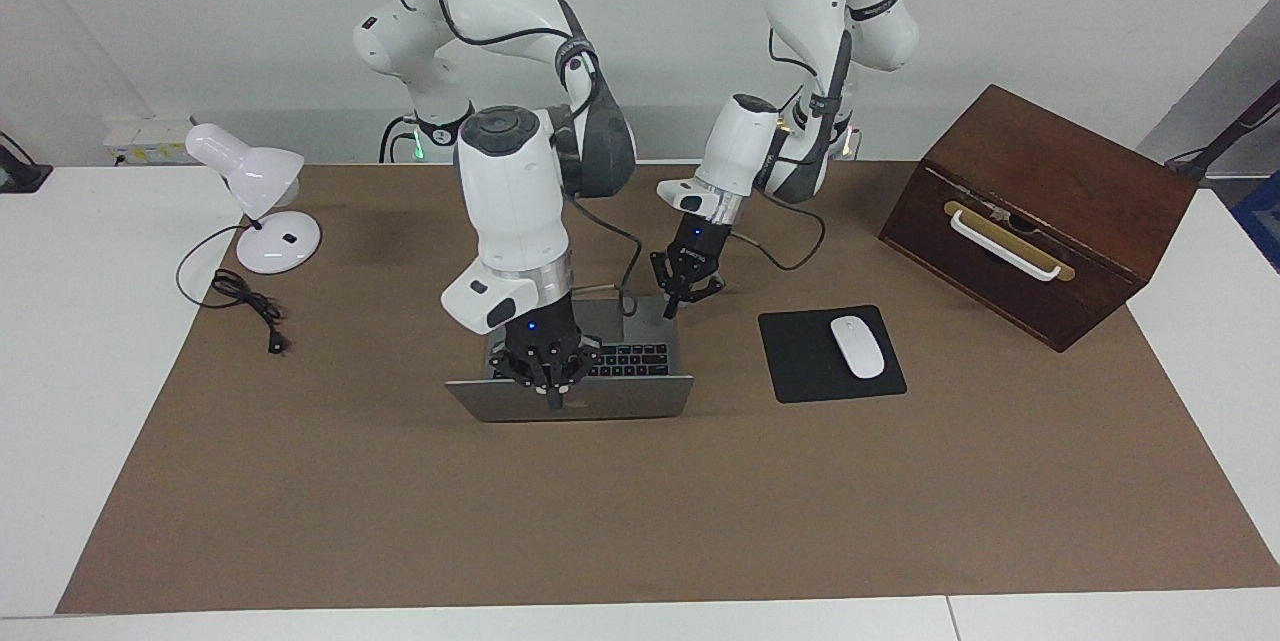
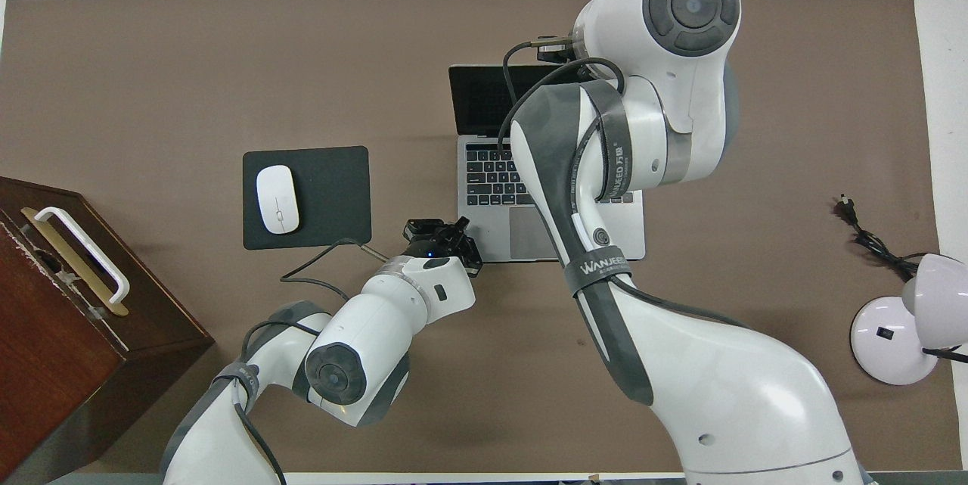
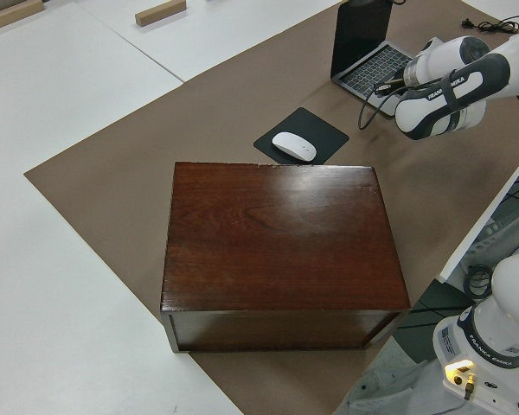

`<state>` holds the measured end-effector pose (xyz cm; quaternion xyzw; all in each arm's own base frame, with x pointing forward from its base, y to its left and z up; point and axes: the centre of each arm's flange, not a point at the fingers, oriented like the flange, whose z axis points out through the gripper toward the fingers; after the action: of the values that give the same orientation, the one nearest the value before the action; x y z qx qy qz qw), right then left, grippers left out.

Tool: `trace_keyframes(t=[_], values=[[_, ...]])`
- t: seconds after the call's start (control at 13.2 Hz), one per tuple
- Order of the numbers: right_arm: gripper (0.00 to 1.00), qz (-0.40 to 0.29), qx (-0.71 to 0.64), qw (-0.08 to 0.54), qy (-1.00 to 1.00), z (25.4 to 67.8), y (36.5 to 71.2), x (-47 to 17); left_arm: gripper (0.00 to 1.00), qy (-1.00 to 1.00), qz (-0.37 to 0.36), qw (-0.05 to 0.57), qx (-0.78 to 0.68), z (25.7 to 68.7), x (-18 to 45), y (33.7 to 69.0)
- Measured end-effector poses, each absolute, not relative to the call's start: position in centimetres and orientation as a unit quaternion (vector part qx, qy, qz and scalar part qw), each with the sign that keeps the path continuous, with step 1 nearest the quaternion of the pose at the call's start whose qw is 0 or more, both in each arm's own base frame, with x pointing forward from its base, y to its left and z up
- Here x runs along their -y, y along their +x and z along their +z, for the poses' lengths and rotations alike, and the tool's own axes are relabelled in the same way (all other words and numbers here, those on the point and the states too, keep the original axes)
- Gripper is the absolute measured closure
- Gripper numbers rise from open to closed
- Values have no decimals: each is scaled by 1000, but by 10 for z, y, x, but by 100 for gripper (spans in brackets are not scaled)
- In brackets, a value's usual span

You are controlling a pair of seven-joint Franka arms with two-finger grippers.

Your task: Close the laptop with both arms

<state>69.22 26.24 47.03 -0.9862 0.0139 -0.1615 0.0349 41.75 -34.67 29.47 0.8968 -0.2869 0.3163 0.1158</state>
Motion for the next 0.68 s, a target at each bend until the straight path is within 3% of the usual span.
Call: trace_keyframes(t=[0.3,0.68], values=[[99,-161,-14,35,-986,470,692,-262,99,890,325,114,297,270,352,411],[99,-156,-14,35,-987,469,691,-263,99,884,330,109,313,269,352,409]])
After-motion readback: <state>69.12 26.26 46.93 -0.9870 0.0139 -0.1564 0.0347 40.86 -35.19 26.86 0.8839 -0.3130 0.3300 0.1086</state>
